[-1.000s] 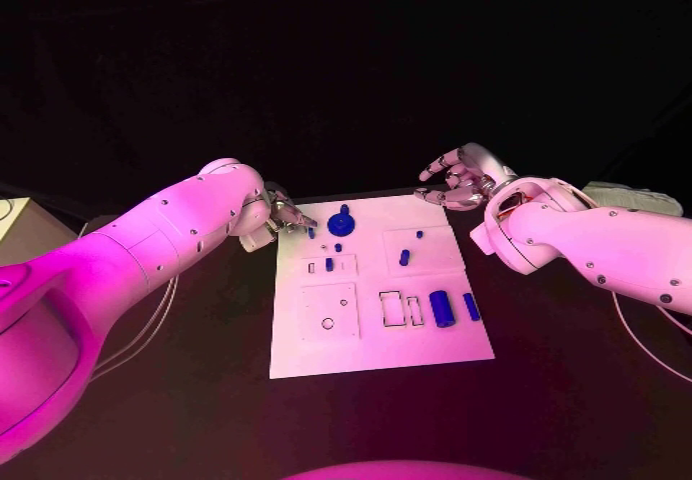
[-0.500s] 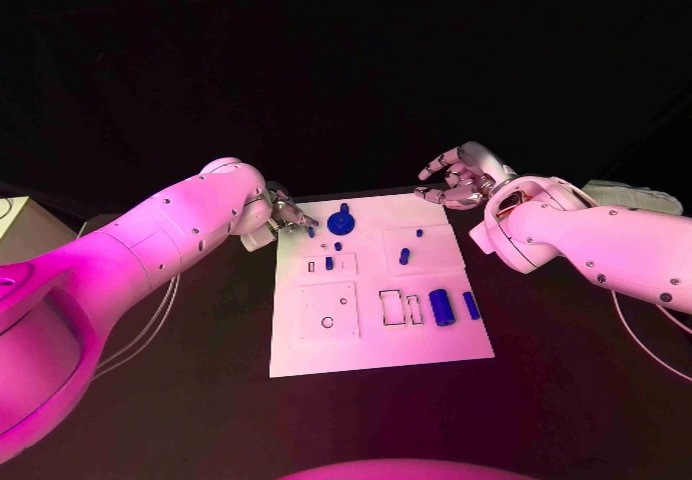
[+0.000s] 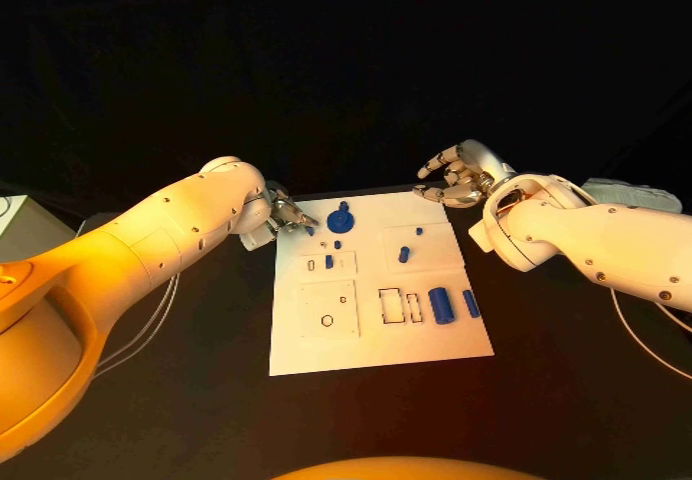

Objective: Assemble the parts on the task board

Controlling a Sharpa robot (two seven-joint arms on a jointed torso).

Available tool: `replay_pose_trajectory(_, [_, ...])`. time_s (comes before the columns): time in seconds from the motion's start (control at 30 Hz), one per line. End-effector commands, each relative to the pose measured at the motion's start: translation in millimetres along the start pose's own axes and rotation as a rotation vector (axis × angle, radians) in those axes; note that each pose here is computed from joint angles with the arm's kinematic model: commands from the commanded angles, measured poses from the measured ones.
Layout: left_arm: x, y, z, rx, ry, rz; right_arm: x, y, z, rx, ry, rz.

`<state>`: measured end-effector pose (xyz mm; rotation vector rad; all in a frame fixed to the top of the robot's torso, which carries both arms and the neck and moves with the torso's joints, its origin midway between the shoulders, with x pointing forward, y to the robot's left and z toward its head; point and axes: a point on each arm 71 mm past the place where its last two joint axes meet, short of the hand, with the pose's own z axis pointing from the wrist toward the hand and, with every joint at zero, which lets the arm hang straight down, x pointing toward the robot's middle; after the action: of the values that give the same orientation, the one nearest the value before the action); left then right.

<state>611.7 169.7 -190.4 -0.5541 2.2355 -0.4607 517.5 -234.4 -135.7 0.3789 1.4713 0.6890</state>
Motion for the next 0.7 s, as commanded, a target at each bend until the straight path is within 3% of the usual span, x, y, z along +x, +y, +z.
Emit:
replay_pose_trajectory(0.03, [2.3,-2.8,0.1,0.016,0.021,0.004,-0.1,1.7,0.1,-0.011,-0.004,-0.007])
replay_pose_trajectory(0.7, [0.9,-0.3,1.2,0.021,0.019,-0.009,-0.1,1.8,0.3,-0.011,-0.004,-0.007])
